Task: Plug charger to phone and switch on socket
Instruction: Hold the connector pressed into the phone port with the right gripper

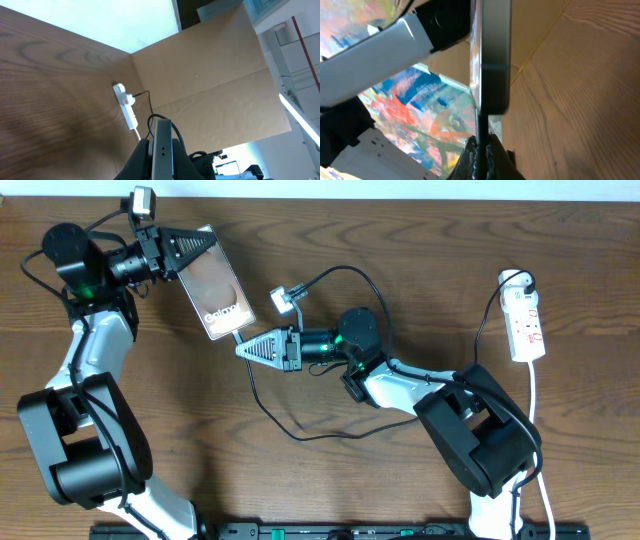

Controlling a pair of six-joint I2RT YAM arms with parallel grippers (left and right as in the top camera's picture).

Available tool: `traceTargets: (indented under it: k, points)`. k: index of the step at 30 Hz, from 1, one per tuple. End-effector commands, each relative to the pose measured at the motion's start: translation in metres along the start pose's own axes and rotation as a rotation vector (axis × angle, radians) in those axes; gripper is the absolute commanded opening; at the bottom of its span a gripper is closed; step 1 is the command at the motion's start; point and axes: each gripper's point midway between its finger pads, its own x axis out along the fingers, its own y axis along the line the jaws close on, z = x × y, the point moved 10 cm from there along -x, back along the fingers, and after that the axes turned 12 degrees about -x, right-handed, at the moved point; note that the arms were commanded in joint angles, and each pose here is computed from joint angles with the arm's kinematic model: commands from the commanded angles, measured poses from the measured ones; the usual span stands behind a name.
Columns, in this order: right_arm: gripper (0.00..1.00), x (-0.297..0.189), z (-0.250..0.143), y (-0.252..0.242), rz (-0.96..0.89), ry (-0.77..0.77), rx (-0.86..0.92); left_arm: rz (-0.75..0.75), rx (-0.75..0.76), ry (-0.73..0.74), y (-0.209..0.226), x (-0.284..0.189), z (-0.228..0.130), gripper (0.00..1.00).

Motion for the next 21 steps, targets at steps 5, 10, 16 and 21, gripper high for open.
traceTargets:
  k: [5, 10, 16, 21]
  points:
    - [0.01, -0.0006, 0.0087, -0.0009, -0.017, -0.076, 0.011, -0.004, 0.025, 0.020, -0.0125, -0.0006, -0.0019, 0.07]
    - [0.01, -0.0007, 0.0098, -0.0018, -0.026, -0.091, 0.017, -0.004, 0.023, 0.020, -0.0120, -0.0006, -0.0021, 0.07]
    - [0.01, -0.0011, 0.0102, -0.0073, -0.067, -0.120, 0.075, -0.005, 0.005, 0.029, -0.0068, 0.0030, -0.0059, 0.08]
    - [0.01, -0.0013, 0.0119, -0.0083, -0.078, -0.144, 0.103, -0.004, -0.001, 0.029, -0.0049, 0.0027, -0.0068, 0.07]
